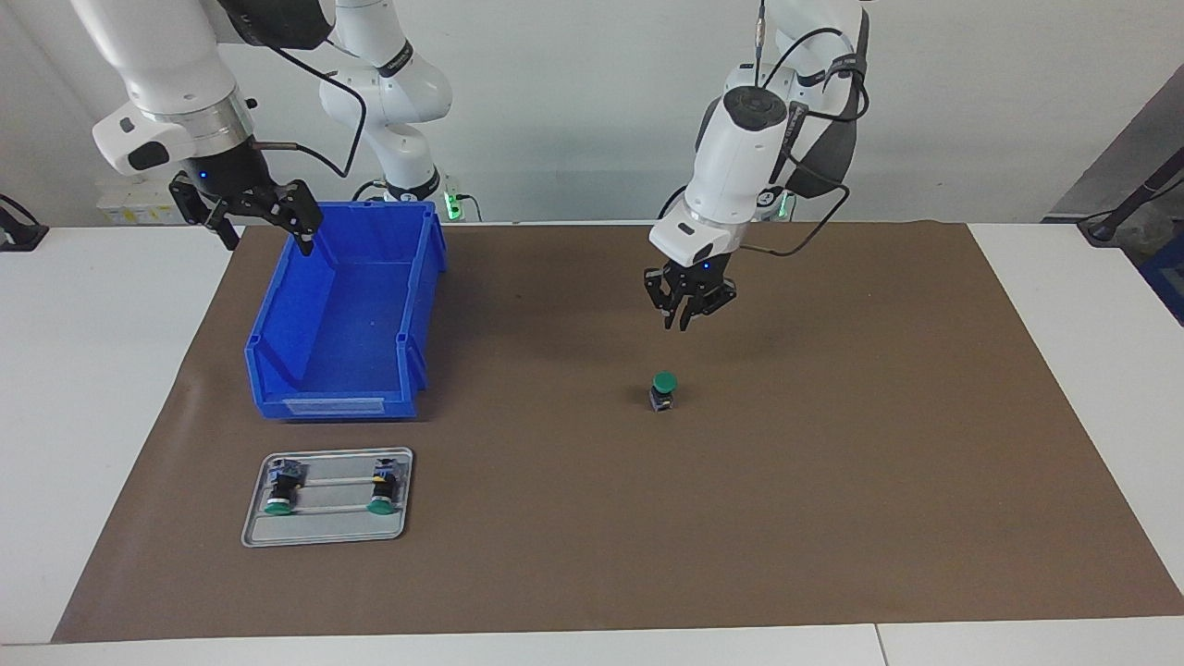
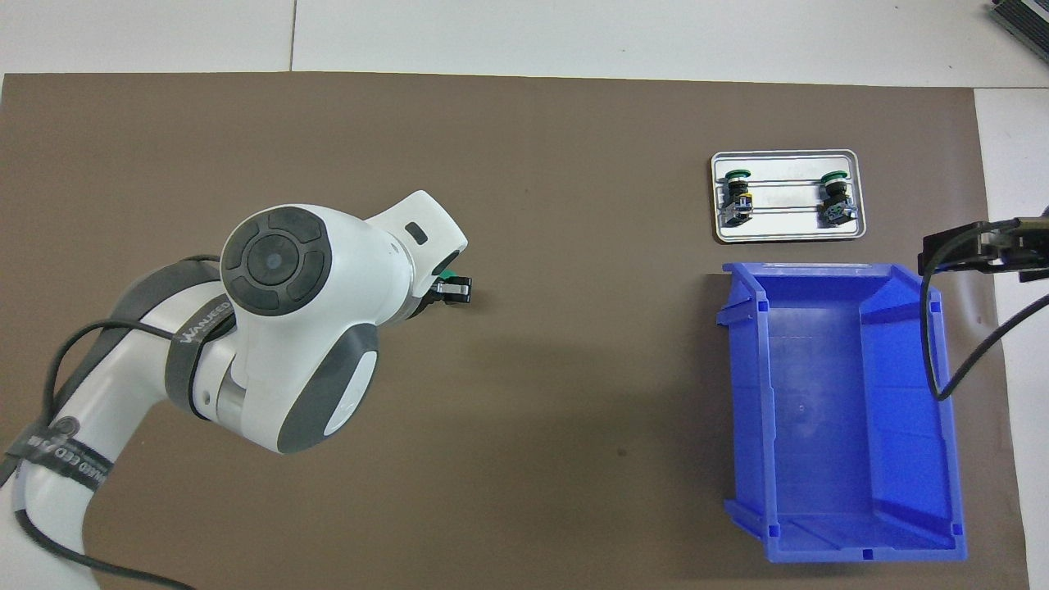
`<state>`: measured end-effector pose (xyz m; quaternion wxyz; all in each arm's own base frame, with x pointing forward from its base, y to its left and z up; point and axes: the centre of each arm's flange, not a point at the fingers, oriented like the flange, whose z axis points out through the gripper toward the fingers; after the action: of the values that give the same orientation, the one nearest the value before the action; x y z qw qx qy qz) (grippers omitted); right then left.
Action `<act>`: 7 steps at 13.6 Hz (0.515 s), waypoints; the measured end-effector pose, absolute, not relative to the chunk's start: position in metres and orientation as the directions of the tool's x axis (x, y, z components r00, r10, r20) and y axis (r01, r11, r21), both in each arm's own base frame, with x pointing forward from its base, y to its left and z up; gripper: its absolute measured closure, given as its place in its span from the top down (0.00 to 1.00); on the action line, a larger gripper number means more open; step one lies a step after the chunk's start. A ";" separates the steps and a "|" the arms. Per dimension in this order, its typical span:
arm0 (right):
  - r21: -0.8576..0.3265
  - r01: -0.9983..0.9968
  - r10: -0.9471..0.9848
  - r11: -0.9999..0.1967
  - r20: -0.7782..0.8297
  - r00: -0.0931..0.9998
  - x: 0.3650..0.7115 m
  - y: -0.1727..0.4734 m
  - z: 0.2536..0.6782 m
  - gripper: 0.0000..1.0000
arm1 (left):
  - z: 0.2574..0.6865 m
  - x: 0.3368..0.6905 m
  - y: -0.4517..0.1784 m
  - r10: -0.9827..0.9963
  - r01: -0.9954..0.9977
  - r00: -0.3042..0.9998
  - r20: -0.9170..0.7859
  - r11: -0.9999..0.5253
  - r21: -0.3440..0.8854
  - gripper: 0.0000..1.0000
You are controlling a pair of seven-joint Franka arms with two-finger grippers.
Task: Place and press button with both arms
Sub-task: 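Lower the left gripper onto the button top and press down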
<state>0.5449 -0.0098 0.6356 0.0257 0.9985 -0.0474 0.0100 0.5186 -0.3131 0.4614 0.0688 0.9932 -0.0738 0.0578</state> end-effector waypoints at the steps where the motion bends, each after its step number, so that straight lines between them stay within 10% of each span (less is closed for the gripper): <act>1: 0.050 -0.095 -0.094 -0.994 0.022 0.995 0.545 -0.010 0.636 1.00 | 0.450 0.524 -0.313 -0.132 -0.147 0.984 0.121 -0.981 0.128 0.15; 7: 0.050 -0.095 -0.094 -0.994 0.022 0.995 0.545 -0.010 0.636 1.00 | 0.403 0.551 -0.310 -0.084 -0.107 0.984 0.155 -0.983 0.150 0.01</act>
<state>0.5449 -0.0098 0.6356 0.0257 0.9985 -0.0474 0.0100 0.5508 -0.3101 0.4035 0.0789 0.9929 -0.0481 0.0745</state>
